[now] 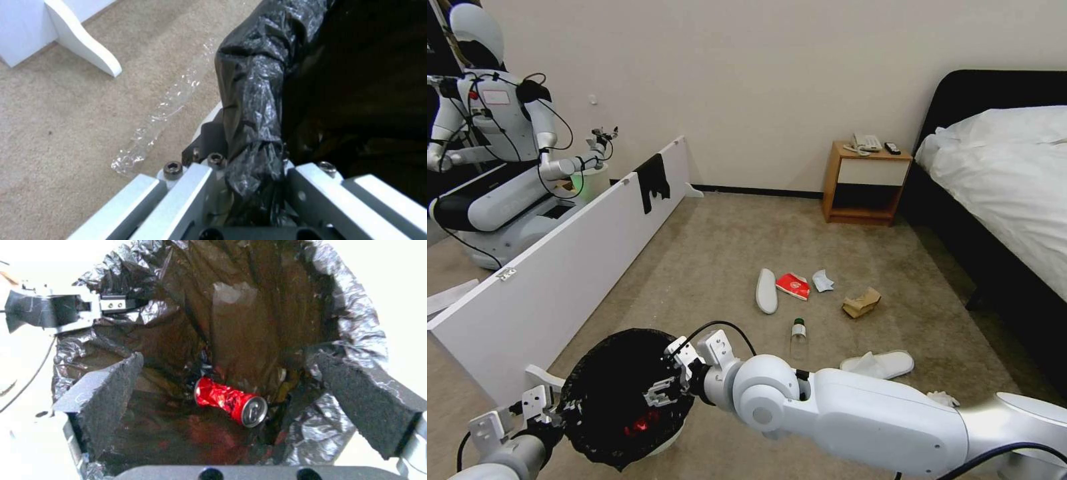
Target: Pick up the trash bin, then pick up the garbage from the floor and place it into the trash bin.
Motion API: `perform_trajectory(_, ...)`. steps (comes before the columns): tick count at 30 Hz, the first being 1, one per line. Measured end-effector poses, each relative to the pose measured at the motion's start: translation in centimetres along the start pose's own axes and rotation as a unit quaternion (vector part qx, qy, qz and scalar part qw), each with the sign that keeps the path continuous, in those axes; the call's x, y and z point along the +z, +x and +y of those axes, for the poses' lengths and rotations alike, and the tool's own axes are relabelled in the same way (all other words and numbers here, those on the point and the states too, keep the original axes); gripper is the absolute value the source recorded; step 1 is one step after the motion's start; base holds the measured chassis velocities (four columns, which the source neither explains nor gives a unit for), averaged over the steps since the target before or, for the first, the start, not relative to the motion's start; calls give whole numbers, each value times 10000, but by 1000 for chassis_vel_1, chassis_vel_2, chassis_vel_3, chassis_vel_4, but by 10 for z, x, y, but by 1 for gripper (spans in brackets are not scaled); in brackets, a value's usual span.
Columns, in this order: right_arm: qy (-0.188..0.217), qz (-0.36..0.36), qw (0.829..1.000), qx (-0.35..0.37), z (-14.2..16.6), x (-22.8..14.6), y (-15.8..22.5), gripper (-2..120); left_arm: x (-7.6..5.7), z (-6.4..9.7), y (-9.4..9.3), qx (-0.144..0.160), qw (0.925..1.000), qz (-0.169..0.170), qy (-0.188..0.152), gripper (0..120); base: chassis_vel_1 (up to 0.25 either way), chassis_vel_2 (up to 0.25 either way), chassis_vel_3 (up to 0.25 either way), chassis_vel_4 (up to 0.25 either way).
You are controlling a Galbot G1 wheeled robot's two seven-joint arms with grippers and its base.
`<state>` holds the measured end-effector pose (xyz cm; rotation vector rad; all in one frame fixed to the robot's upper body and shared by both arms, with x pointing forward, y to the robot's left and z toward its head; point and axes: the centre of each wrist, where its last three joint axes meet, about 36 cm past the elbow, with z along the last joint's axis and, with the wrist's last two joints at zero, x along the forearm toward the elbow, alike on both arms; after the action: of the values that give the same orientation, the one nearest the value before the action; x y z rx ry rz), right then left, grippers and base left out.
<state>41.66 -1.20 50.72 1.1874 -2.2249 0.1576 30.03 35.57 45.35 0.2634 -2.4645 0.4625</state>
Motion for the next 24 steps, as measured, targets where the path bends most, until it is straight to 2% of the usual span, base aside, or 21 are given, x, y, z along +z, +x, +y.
perform_trajectory(7,7,-221,9998,3,1,-10,18,100,2,1,-1,-18,10000,26,6,2,0,0,0,0)
perform_trajectory(11,-63,-758,9971,-90,2,-26,49,100,2,4,-2,-52,10000,40,1,2,0,0,0,0)
perform_trajectory(13,-160,-1395,9899,-170,-4,-34,74,100,2,6,-2,-81,10000,42,-8,2,0,0,0,0)
perform_trajectory(14,-160,-1395,9899,-170,-4,-34,74,100,2,6,-2,-81,10000,42,-8,2,0,0,0,0)
perform_trajectory(17,-384,-2574,9653,-215,-24,-39,102,100,1,6,0,-86,10000,25,-9,2,0,0,0,0)
perform_trajectory(18,-384,-2574,9653,-215,-24,-39,102,100,1,6,0,-86,10000,25,-9,2,0,0,0,0)
perform_trajectory(20,-588,-3158,9469,-154,-39,-34,116,100,1,6,1,-81,10000,12,-11,2,0,0,0,0)
perform_trajectory(23,-634,-3342,9403,-125,-45,-32,121,100,1,6,2,-81,10000,6,-8,2,0,0,0,0)
perform_trajectory(24,-665,-3660,9282,-76,-53,-28,128,100,0,6,2,-77,10000,-6,2,2,0,0,0,0)
